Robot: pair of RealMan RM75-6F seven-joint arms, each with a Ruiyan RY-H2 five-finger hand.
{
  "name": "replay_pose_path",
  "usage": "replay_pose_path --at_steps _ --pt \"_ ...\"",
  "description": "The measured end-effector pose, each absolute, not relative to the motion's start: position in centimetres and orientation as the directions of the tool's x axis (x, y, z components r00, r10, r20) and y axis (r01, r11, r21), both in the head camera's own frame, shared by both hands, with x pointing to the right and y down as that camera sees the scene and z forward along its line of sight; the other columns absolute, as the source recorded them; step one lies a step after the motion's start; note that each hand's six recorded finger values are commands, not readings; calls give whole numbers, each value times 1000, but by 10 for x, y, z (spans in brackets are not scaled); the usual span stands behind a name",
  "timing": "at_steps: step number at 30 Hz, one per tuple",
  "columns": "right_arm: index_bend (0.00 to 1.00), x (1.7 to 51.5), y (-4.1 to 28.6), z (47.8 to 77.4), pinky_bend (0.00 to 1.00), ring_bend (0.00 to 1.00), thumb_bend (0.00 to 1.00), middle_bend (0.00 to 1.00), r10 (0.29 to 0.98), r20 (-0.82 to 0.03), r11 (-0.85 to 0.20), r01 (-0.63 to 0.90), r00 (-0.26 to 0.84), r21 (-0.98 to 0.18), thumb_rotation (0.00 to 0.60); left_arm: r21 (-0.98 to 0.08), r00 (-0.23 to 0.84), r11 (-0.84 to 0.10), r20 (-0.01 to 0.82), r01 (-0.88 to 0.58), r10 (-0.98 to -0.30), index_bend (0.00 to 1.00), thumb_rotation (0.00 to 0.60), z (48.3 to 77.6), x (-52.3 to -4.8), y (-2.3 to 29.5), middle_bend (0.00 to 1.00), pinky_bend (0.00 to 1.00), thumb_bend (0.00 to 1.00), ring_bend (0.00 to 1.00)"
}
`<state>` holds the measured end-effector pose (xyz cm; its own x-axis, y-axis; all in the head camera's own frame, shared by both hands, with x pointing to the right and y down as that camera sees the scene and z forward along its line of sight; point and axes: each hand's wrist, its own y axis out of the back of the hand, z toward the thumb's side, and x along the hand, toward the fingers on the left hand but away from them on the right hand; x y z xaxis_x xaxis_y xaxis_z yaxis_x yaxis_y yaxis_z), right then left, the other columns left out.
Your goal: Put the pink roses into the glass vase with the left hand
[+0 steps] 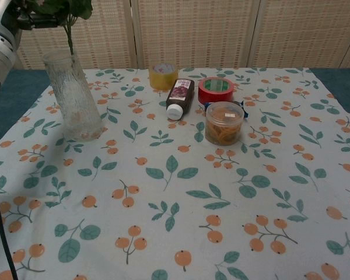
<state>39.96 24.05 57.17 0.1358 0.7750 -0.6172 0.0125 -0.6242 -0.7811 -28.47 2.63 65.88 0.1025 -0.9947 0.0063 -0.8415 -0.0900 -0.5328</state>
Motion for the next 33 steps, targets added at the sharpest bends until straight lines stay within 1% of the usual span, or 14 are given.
replay_pose_path --at_steps 1,3,9,16,27,30,33 --pt "0 399 240 571 0 0 182 0 776 -615 -622 14 138 -783 600 -530 102 -91 10 -843 -995 0 600 660 -285 27 39 73 459 0" --pt "0 400 239 569 0 0 182 0 784 -605 -613 17 142 -790 600 -511 101 -98 21 -854 -995 0 600 662 -284 29 4 73 459 0" --pt "0 400 239 567 0 0 182 0 789 -597 -606 26 148 -795 600 -480 112 -125 55 -868 -992 0 600 667 -286 42 0 67 443 0" --pt "0 399 241 566 0 0 182 0 785 -599 -609 25 155 -792 600 -481 88 -110 69 -870 -994 0 600 667 -303 61 0 63 437 0" --pt "0 396 243 567 0 0 183 0 779 -605 -616 21 165 -788 600 -499 48 -53 22 -865 -999 0 600 651 -334 90 0 62 440 0" --pt "0 396 244 567 0 0 182 0 778 -605 -616 18 167 -788 600 -535 30 -36 19 -844 -999 0 600 645 -355 112 0 63 436 0" --pt "0 395 244 568 0 0 182 0 777 -607 -618 18 168 -786 600 -581 57 -76 50 -810 -997 0 600 640 -370 147 0 62 432 0"
